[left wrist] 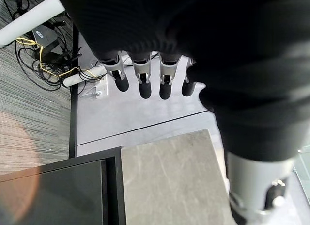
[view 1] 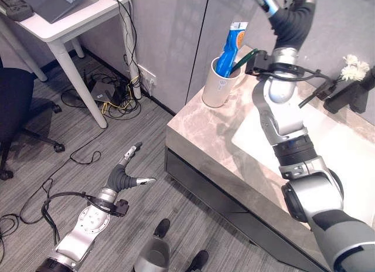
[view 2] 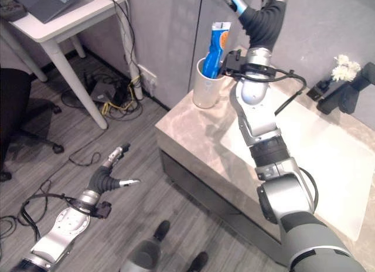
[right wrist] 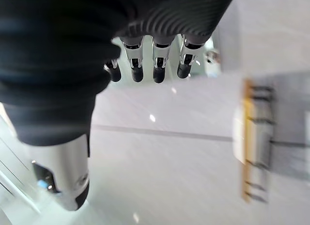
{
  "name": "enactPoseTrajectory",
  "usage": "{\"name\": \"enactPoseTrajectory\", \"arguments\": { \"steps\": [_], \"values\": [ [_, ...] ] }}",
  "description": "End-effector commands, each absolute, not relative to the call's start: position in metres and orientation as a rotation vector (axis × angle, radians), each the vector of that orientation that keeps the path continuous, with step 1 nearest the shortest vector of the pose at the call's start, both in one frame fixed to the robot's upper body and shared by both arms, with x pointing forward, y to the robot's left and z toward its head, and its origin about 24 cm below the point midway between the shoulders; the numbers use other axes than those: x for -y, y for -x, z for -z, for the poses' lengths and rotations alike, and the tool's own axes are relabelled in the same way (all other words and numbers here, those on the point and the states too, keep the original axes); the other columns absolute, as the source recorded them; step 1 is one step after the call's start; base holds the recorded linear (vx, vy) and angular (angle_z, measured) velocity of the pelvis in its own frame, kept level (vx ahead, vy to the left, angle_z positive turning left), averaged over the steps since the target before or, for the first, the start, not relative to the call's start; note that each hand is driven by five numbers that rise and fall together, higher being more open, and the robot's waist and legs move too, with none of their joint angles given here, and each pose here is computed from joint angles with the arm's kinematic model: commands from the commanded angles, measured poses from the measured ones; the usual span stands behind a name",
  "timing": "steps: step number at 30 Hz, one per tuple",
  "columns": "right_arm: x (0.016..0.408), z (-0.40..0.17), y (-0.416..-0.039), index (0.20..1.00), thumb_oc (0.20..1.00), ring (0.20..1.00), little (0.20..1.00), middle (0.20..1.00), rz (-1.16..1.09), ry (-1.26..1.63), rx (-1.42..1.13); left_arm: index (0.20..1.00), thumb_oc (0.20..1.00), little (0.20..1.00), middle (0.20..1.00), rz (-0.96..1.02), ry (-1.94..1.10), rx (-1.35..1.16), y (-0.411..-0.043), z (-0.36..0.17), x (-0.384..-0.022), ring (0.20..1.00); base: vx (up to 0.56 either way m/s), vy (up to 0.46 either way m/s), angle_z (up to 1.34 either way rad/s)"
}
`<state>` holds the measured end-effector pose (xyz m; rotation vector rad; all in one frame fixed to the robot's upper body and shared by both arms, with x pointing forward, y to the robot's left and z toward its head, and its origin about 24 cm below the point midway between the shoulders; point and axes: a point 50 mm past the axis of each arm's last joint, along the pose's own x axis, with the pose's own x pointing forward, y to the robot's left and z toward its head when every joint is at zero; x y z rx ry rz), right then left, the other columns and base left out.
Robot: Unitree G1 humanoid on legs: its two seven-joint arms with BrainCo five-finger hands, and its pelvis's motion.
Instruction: Put brush and paste in cup on sink, flatten towel.
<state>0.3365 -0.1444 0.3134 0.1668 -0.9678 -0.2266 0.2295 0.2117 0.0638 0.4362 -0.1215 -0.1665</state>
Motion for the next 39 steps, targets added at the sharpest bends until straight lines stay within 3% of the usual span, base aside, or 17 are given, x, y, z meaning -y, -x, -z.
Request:
{"name": "enactPoseTrajectory", "arguments": {
  "steps": [1,6,11,13,20,29,35,37,39],
  "values": [
    [0.166,-0.309,-0.318,1.0,1.0,1.0,1.0,1.0,0.311,-0.148,1.059,1.0,1.0,1.0,1.0,0.181,-0.425,0.151,-0.225,-0.067,-0.209,1.0,-0.01,-0.007,-0.09],
    [0.202,-0.279,-0.284,1.0,1.0,1.0,1.0,1.0,0.391,-0.101,1.098,1.0,1.0,1.0,1.0,0.105,-0.399,0.132,-0.224,-0.063,-0.214,1.0,-0.02,-0.009,-0.18],
    [0.246,-0.247,-0.243,1.0,1.0,1.0,1.0,1.0,0.566,0.157,1.078,1.0,1.0,1.0,1.0,-0.014,-0.415,0.129,-0.213,-0.063,-0.234,1.0,0.01,-0.001,-0.23],
    [0.286,-0.225,-0.213,1.0,1.0,1.0,1.0,1.0,0.745,0.371,0.992,1.0,1.0,1.0,1.0,-0.12,-0.402,0.095,-0.203,-0.057,-0.252,1.0,-0.01,-0.005,-0.26],
    [0.325,-0.179,-0.179,1.0,1.0,1.0,1.0,1.0,0.998,0.526,0.762,1.0,1.0,1.0,1.0,-0.24,-0.425,0.069,-0.193,-0.052,-0.271,1.0,0.0,-0.001,-0.25],
    [0.374,-0.04,-0.132,1.0,1.0,1.0,1.0,1.0,1.396,0.482,0.057,1.0,1.0,1.0,1.0,-0.293,-0.441,0.083,-0.181,-0.052,-0.273,1.0,-0.01,0.04,-0.11],
    [0.367,0.041,-0.111,1.0,1.0,1.0,1.0,1.0,1.424,0.261,-0.355,1.0,1.0,1.0,1.0,-0.283,-0.438,0.072,-0.179,-0.051,-0.272,1.0,-0.03,0.101,-0.15],
    [0.347,0.081,-0.106,1.0,1.0,1.0,1.0,1.0,1.307,0.152,-0.59,1.0,1.0,1.0,1.0,-0.258,-0.437,0.081,-0.181,-0.053,-0.269,1.0,-0.08,0.112,-0.12],
    [0.34,0.09,-0.105,1.0,1.0,1.0,1.0,1.0,1.26,0.144,-0.647,1.0,1.0,1.0,1.0,-0.249,-0.438,0.084,-0.182,-0.053,-0.268,1.0,-0.04,0.08,-0.03]
  ]
}}
